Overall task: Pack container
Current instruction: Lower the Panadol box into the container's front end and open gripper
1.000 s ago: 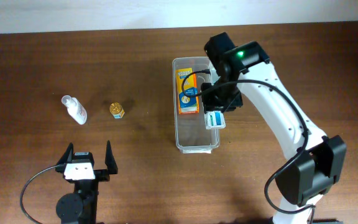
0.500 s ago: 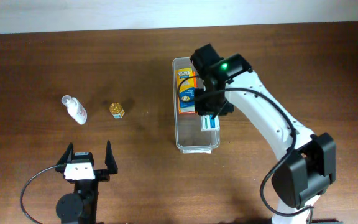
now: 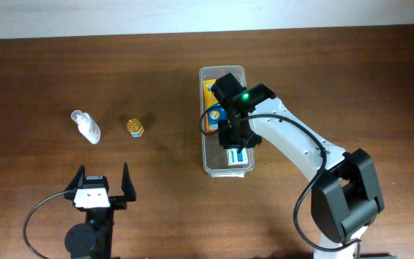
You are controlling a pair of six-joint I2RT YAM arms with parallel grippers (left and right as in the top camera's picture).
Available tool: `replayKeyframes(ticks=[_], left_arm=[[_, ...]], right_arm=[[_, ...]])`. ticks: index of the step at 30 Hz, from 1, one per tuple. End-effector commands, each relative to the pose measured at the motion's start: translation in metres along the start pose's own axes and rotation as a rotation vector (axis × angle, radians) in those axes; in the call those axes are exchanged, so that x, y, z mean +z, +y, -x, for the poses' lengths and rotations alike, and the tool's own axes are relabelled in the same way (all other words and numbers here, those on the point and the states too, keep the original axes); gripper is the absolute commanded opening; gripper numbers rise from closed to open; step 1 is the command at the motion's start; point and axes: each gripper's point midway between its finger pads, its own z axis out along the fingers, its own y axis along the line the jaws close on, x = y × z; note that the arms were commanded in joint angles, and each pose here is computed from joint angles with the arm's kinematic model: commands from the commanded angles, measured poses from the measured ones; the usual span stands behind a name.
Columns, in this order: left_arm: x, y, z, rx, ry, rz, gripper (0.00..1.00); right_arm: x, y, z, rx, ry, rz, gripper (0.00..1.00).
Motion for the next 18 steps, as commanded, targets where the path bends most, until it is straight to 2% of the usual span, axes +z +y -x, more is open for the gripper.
replayKeyframes(ticks=[1,10,12,18], left_arm=[[0.0,-0.001,-0.001,0.012,0.003,-0.002,0.99],[0.0,0.0,-0.001,0.012,0.002,-0.002,0.99],[0.0,-0.001,-0.001,0.012,0.002,-0.002,0.99],[0.0,-0.001,-0.001,0.012,0.002,-0.002,0.99]], right_arm=[[0.001,0.005,-0.005,-0.009,0.001,-0.007,0.35],[0.005,0.004,-0.011,-0.014,0.016,-0.017,0.35],[0.009,0.001,-0.014,-0.012,0.025,-0.028,0.39],[0.015,-0.004,-0.018,-0.012,0.037,-0.043,0.41]])
